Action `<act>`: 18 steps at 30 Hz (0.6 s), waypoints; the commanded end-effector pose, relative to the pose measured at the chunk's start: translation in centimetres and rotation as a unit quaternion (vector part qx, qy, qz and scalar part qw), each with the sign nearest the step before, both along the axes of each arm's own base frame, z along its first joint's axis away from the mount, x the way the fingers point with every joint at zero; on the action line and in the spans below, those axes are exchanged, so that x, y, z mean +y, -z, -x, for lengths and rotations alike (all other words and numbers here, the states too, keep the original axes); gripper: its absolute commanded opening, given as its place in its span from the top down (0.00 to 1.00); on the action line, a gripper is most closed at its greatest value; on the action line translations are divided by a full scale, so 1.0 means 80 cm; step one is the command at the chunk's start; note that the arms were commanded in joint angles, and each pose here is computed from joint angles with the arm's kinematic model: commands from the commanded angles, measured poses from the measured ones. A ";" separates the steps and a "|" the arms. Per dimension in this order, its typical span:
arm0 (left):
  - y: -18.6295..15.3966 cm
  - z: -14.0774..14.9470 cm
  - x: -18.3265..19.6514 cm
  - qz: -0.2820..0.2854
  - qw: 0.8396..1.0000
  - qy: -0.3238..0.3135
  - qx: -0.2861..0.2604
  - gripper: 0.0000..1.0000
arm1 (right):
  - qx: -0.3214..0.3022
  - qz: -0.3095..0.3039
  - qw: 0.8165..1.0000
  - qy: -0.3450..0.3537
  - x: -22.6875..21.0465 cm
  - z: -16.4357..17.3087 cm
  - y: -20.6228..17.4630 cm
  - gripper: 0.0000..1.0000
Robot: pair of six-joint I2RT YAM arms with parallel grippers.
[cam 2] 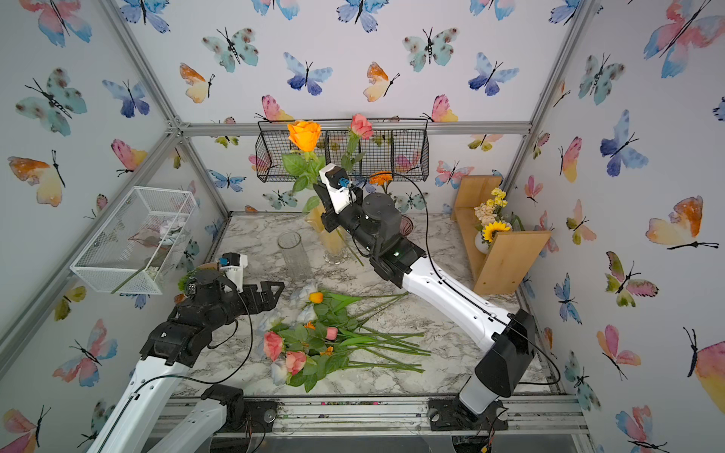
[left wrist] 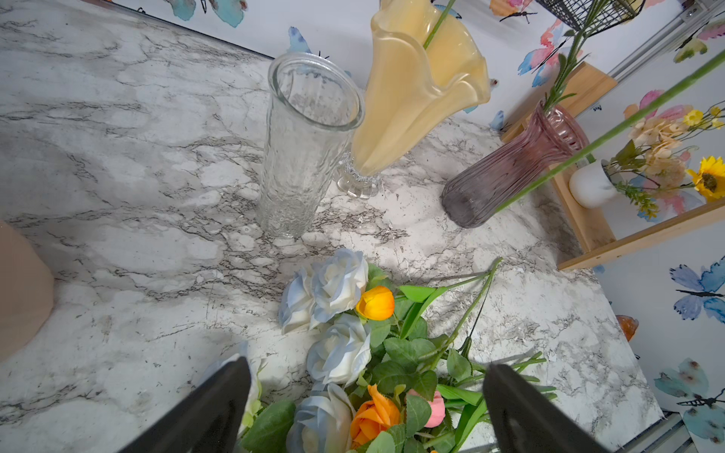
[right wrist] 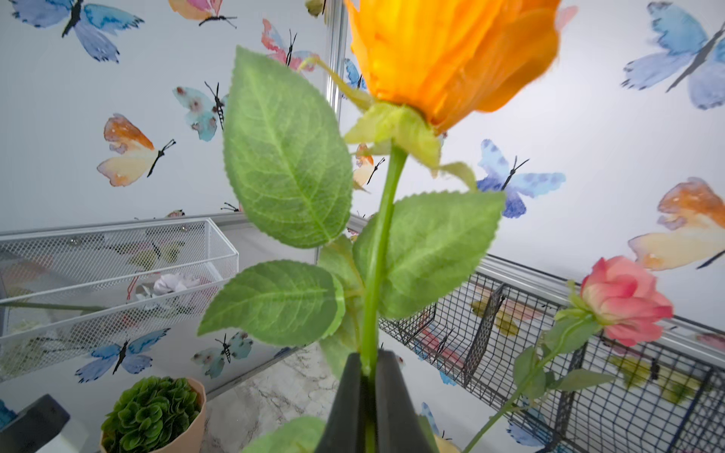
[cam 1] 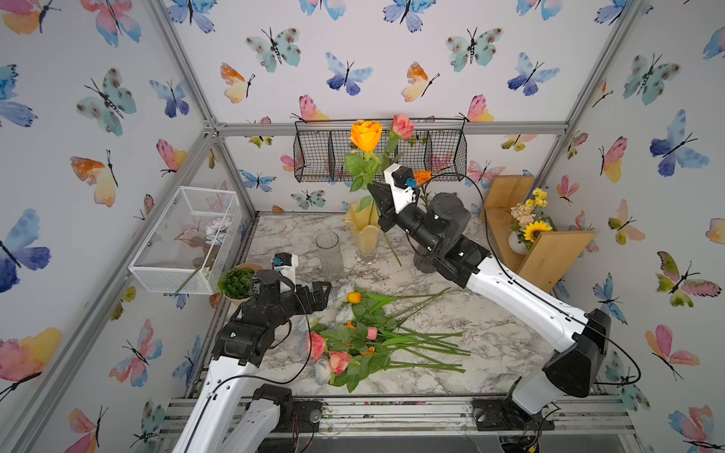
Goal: Arrange the flowers in different vases according to their colors
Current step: Insert the flower into the vase.
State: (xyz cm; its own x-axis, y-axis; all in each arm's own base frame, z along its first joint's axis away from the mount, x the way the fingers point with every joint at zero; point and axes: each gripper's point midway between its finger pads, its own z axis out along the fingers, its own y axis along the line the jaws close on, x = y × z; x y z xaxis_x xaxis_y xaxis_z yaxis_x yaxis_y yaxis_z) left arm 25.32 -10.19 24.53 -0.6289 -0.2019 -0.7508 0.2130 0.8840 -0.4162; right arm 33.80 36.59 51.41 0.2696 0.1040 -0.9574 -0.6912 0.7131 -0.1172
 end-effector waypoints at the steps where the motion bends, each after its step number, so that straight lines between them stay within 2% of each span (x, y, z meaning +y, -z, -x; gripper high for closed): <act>1: -0.005 -0.001 0.001 0.000 1.000 -0.003 -0.012 0.01 | -0.045 -0.061 0.996 0.047 -0.047 0.008 -0.061 0.97; 12: -0.011 0.004 -0.005 0.002 1.000 0.014 -0.015 0.01 | -0.079 -0.120 0.983 0.118 -0.138 -0.031 -0.119 0.97; 18: -0.003 -0.001 -0.004 0.002 1.000 0.008 -0.007 0.01 | -0.071 -0.129 0.978 0.151 -0.177 -0.059 -0.111 0.97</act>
